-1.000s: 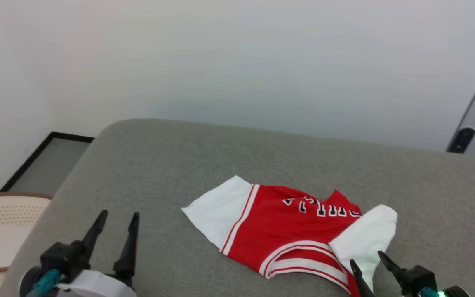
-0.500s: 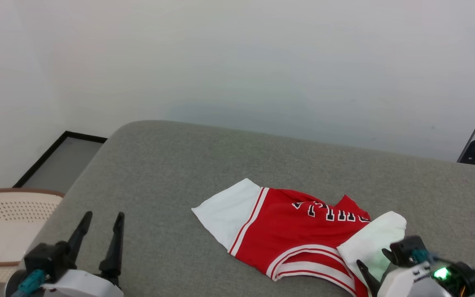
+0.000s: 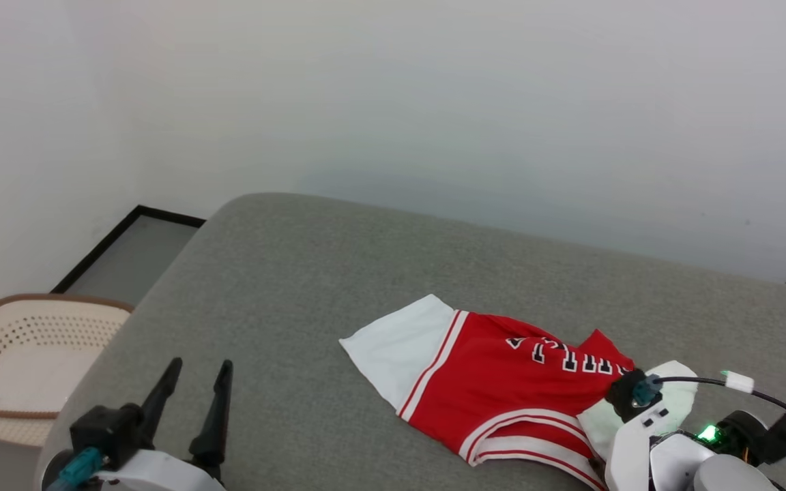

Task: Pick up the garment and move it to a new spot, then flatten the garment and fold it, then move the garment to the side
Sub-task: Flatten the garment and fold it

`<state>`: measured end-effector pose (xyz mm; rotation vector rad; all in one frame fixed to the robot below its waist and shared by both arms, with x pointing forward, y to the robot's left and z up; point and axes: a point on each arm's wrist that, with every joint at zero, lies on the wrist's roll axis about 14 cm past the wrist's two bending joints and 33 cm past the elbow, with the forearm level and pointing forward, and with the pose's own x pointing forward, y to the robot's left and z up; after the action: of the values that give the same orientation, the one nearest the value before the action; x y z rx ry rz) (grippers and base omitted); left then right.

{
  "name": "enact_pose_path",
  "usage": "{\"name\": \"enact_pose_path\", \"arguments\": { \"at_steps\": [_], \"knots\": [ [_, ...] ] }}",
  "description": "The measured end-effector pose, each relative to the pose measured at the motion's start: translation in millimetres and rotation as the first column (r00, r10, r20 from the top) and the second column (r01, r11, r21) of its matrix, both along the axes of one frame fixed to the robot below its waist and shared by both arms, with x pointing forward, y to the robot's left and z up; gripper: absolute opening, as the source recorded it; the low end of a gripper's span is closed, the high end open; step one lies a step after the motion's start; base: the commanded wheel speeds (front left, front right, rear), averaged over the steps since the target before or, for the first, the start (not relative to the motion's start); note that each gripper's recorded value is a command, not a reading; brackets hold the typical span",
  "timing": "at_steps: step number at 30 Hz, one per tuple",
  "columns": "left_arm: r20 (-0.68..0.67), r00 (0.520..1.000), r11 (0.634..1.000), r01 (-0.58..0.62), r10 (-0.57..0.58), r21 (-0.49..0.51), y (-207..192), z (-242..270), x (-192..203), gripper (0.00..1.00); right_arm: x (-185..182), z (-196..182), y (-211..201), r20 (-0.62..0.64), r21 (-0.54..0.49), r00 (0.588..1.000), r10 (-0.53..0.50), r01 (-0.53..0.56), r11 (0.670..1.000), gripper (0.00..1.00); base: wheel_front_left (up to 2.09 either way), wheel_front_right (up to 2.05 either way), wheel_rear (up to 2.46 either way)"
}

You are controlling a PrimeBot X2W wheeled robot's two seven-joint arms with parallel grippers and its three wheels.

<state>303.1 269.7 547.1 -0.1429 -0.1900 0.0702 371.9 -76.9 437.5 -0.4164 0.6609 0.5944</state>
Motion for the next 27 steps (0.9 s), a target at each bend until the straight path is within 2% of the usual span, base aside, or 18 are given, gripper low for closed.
{"name": "enact_pose_path", "arguments": {
  "at_steps": [6,7,8,9,11,21,27],
  "knots": [
    [-0.010,1.000,1.000,-0.018,0.018,-0.024,3,-6,-6,1.00,4,-6,8,-0.039,-0.077,0.999,0.038,-0.041,0.996,1.00,0.00,0.00,0.00],
    [-0.011,1.000,0.999,-0.021,0.020,-0.026,4,-7,-7,1.00,5,-7,8,-0.045,-0.088,0.998,0.036,-0.040,0.995,0.93,0.00,0.00,0.00],
    [-0.012,1.000,0.999,-0.024,0.023,-0.028,4,-7,-7,1.00,7,-6,9,-0.043,-0.096,0.998,0.039,-0.043,0.994,0.54,0.00,0.00,0.00],
    [-0.014,1.000,0.999,-0.026,0.025,-0.030,5,-8,-8,1.00,10,-5,9,-0.043,-0.104,0.998,0.038,-0.042,0.994,0.44,0.00,0.00,0.00],
    [-0.017,0.999,0.999,-0.027,0.027,-0.035,5,-10,-9,1.00,14,-4,9,-0.043,-0.117,0.998,0.035,-0.040,0.992,0.00,0.00,0.00,0.00],
    [-0.030,0.999,0.998,-0.036,0.035,-0.053,6,-15,-8,1.00,18,-2,8,-0.075,-0.169,0.997,0.023,-0.036,0.985,0.00,0.00,0.00,0.00],
    [-0.030,0.999,0.998,-0.028,0.026,-0.059,3,-14,-3,1.00,34,20,1,-0.026,-0.102,0.999,-0.022,0.019,0.995,0.00,0.00,0.00,0.00]
  ]
}}
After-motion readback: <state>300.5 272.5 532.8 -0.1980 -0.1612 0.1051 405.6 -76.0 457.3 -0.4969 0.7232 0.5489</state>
